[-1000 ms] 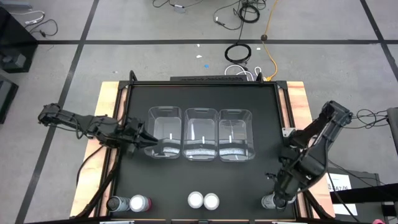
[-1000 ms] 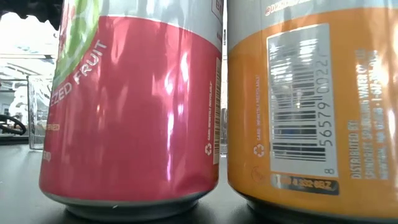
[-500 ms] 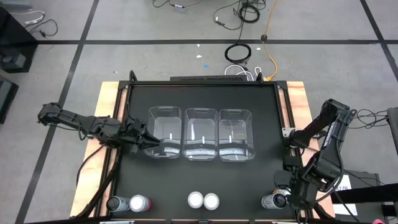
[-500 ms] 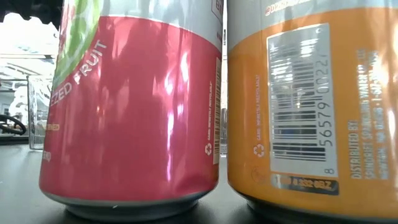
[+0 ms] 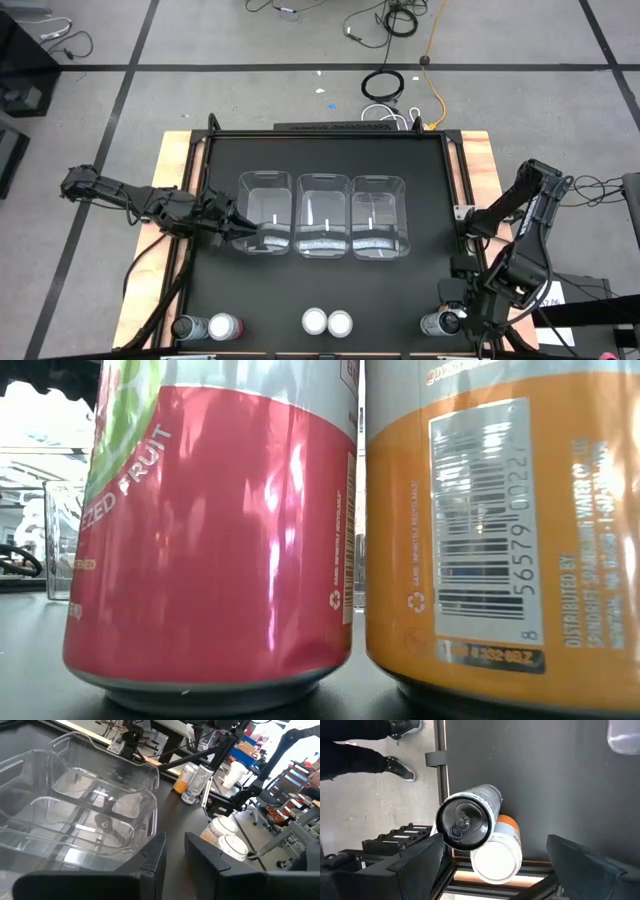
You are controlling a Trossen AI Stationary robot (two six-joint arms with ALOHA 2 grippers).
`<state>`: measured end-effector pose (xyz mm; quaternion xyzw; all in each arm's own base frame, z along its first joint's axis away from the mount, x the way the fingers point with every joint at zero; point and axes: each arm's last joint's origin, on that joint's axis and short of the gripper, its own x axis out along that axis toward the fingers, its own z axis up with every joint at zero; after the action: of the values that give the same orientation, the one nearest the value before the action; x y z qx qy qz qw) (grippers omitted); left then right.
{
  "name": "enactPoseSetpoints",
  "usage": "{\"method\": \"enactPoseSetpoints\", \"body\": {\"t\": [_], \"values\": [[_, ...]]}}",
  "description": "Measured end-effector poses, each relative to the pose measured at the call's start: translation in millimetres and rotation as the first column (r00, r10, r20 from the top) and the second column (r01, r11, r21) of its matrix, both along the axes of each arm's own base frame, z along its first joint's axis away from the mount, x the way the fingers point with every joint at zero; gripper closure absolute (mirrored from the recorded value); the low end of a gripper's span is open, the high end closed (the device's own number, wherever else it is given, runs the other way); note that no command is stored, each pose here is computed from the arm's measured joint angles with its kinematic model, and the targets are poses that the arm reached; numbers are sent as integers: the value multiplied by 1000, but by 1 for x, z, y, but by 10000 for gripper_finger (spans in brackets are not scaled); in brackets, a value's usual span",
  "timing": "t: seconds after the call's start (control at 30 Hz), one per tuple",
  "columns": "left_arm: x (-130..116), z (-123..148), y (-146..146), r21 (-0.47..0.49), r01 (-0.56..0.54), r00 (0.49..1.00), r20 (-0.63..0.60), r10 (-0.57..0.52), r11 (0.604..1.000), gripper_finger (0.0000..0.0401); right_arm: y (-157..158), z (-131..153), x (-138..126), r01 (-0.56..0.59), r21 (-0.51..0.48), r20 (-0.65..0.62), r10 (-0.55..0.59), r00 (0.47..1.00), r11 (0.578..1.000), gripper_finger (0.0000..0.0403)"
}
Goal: Sort soda cans
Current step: Put the right white-blue soda can into the center transparent bin
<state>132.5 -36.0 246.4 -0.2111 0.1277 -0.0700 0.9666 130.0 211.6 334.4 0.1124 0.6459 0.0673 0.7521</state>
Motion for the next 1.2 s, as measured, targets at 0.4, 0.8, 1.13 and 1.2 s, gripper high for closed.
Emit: {"method": "enactPoseSetpoints", "body": {"t": [0.4, 0.8, 1.13, 1.2], "values": [[0, 0, 0, 31, 13, 1000, 6, -13, 999, 321, 4, 2, 5, -5, 22, 95, 3, 995, 1000, 55], [0, 0, 0, 31, 13, 1000, 7, -13, 999, 321, -3, 0, 3, 149, -47, 102, -144, 984, 988, 9], [0, 1, 0, 26, 12, 1000, 17, -13, 1000, 321, 2, 2, 6, 214, 26, 105, -216, 971, 976, 13], [0, 1, 0, 26, 13, 1000, 17, -13, 1000, 321, 2, 2, 6, 202, 22, 109, -203, 973, 979, 13]]}}
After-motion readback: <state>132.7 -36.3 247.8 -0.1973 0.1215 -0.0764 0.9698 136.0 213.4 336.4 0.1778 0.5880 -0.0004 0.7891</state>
